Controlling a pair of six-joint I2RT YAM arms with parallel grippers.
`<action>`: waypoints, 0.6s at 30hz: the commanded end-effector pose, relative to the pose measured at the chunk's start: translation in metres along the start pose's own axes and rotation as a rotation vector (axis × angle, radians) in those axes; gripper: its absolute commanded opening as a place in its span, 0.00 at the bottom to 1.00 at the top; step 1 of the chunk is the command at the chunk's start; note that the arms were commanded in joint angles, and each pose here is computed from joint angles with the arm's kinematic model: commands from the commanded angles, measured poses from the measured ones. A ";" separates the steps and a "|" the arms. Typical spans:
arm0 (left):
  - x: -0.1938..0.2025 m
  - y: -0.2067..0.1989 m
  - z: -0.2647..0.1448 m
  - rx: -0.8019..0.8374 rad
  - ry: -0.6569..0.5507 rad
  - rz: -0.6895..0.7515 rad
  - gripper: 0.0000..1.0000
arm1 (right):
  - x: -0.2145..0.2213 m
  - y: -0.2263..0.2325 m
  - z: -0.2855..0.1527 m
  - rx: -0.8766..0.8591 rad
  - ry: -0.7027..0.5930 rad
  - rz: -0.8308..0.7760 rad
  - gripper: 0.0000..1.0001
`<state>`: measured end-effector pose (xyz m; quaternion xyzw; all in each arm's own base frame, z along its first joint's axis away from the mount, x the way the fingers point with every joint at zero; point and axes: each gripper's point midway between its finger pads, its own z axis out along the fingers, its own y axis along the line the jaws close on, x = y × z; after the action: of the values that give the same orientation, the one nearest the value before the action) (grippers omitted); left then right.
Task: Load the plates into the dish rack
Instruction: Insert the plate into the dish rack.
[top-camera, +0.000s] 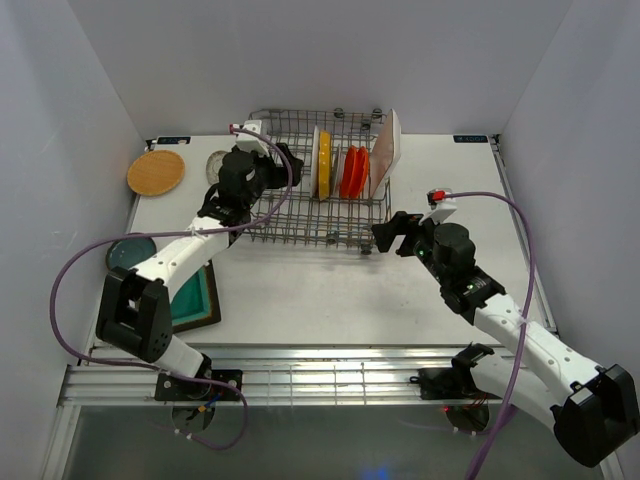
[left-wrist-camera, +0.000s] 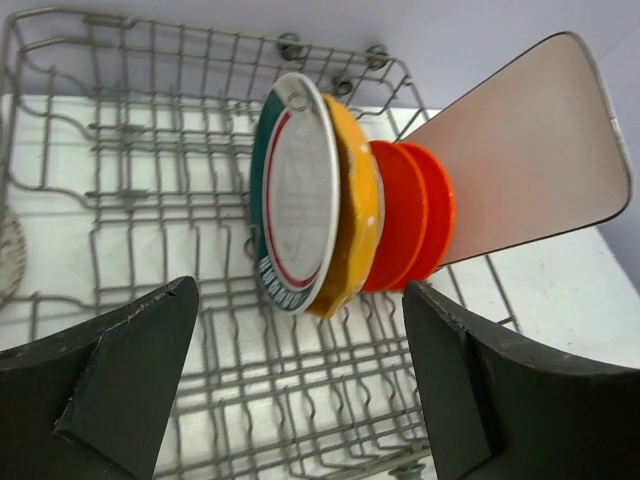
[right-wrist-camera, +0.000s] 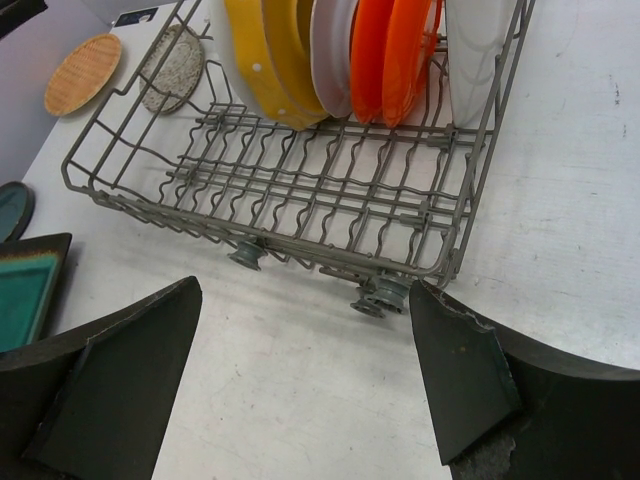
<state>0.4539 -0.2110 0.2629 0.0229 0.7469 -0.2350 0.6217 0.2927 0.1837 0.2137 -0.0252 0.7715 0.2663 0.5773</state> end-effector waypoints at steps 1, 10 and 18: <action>0.002 0.024 -0.024 -0.151 0.103 0.062 0.94 | -0.026 0.010 0.002 -0.025 -0.068 -0.004 0.90; -0.006 0.041 -0.066 -0.303 0.159 0.000 0.96 | -0.025 0.009 0.003 -0.019 -0.067 -0.009 0.90; 0.006 0.049 -0.091 -0.306 0.135 0.012 0.97 | -0.022 0.010 0.005 -0.026 -0.054 -0.007 0.90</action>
<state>0.3911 -0.1417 0.2449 -0.0456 0.8193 -0.1191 0.5591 0.2940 0.1847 0.2083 -0.0274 0.7766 0.2629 0.5719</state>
